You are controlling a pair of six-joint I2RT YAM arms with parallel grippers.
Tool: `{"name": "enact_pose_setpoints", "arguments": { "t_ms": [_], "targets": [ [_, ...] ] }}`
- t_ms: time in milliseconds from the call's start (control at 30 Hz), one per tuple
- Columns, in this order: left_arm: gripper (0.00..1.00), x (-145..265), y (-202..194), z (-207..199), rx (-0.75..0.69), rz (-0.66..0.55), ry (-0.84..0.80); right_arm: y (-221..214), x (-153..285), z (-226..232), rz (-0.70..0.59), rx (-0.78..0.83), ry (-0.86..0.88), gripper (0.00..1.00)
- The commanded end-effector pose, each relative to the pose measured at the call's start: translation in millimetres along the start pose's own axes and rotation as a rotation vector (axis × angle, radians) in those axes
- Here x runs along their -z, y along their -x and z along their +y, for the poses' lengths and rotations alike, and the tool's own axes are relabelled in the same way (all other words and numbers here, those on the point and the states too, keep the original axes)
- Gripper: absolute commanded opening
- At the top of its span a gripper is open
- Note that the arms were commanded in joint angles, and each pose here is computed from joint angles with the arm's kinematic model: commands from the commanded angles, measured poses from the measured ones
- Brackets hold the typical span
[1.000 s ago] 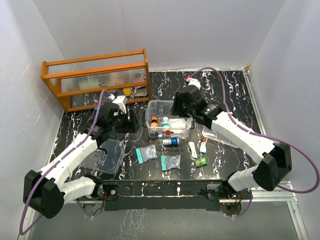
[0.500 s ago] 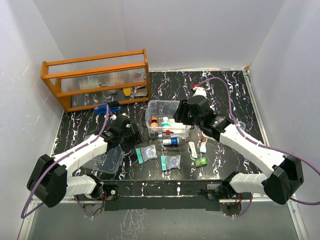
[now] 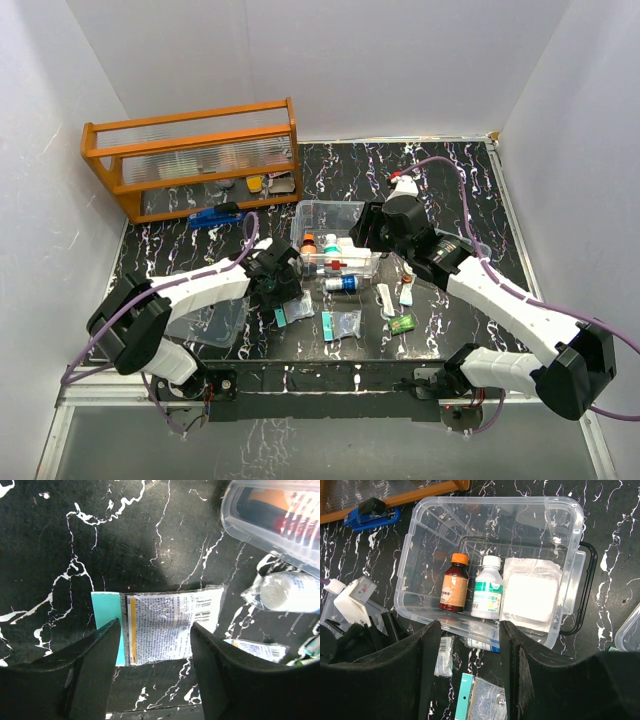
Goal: Organize the medicine kit
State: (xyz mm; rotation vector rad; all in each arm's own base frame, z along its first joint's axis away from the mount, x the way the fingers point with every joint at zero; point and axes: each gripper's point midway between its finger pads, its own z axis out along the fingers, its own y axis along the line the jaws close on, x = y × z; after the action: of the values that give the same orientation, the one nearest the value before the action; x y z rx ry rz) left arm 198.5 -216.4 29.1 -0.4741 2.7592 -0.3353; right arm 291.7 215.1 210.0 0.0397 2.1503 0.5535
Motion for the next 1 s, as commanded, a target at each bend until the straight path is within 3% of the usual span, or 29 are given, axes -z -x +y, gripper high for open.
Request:
{"name": "enact_pose_setpoints", "arguments": {
  "t_ms": [0,200,567,967],
  "targets": [
    [0.52,0,5,7,0.007,-0.044,0.089,21,6,9,-0.083,0.0,0.042,0.48],
    [0.41,2,7,14,-0.012,-0.066,0.143,19,4,9,-0.078,-0.009,0.039,0.48],
    [0.45,-2,-11,14,-0.119,0.01,0.133,19,3,5,-0.089,-0.045,0.018,0.47],
    [0.13,-9,-9,30,-0.147,-0.033,0.191,19,2,5,-0.088,-0.054,0.018,0.47]
  ]
}}
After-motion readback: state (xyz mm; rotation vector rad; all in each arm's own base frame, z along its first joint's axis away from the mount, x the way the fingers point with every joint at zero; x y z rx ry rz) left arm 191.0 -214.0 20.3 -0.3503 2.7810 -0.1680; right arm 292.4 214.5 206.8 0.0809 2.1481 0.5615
